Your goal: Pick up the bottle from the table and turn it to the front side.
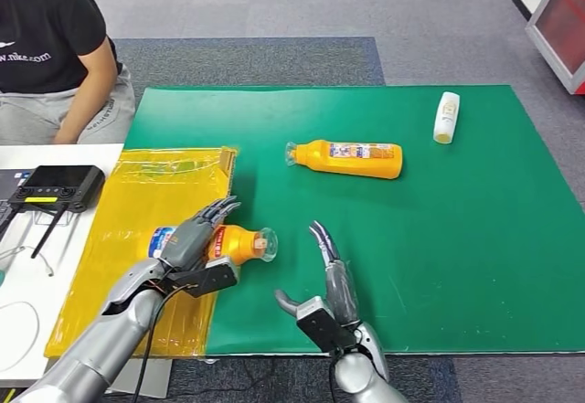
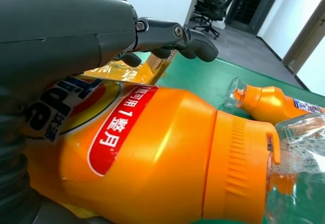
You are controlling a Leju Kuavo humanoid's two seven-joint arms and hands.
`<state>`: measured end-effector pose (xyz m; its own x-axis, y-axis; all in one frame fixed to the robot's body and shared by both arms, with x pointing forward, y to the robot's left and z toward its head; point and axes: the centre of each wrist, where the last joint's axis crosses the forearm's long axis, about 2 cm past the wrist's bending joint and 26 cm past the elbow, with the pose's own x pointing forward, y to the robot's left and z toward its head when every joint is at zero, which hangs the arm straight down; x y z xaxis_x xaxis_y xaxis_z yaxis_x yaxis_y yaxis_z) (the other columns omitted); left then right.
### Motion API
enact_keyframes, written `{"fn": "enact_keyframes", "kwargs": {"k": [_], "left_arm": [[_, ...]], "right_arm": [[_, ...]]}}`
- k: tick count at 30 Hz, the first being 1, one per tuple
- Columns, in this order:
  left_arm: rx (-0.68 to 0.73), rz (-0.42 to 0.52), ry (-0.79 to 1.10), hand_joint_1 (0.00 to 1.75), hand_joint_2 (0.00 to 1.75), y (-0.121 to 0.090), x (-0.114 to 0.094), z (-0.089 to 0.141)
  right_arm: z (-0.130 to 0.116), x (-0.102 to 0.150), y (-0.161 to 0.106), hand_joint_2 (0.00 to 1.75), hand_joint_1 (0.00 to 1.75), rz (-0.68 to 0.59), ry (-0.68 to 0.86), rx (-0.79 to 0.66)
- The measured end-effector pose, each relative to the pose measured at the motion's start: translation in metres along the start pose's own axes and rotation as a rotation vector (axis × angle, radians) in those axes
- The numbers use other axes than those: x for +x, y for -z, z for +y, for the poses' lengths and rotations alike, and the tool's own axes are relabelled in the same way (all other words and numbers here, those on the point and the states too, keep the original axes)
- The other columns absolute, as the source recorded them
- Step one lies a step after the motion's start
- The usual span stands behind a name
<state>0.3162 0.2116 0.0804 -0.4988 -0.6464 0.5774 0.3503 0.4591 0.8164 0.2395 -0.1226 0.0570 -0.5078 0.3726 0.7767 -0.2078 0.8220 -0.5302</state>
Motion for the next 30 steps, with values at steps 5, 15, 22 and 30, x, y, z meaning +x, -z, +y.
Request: {"fn": "enact_keyframes", "kwargs": {"k": [5, 15, 22, 30], "left_arm": [[0.012, 0.000, 0.011, 0.00, 1.75, 0.001, 0.004, -0.007], [0.091, -0.064, -0.055, 0.00, 1.75, 0.001, 0.018, -0.011], [0.264, -0.259, -0.191, 0.00, 1.75, -0.004, 0.043, 0.001], [0.657, -0.544, -0.414, 0.00, 1.75, -0.014, 0.087, 0.032]], "right_arm": [[0.000, 0.000, 0.001, 1.75, 0.00, -0.007, -0.005, 0.014], [0.002, -0.002, -0.002, 1.75, 0.00, -0.013, -0.016, 0.018], [0.003, -0.005, -0.006, 1.75, 0.00, -0.012, -0.022, 0.022], [0.005, -0.006, -0.008, 1.75, 0.00, -0.007, -0.014, 0.035]]}}
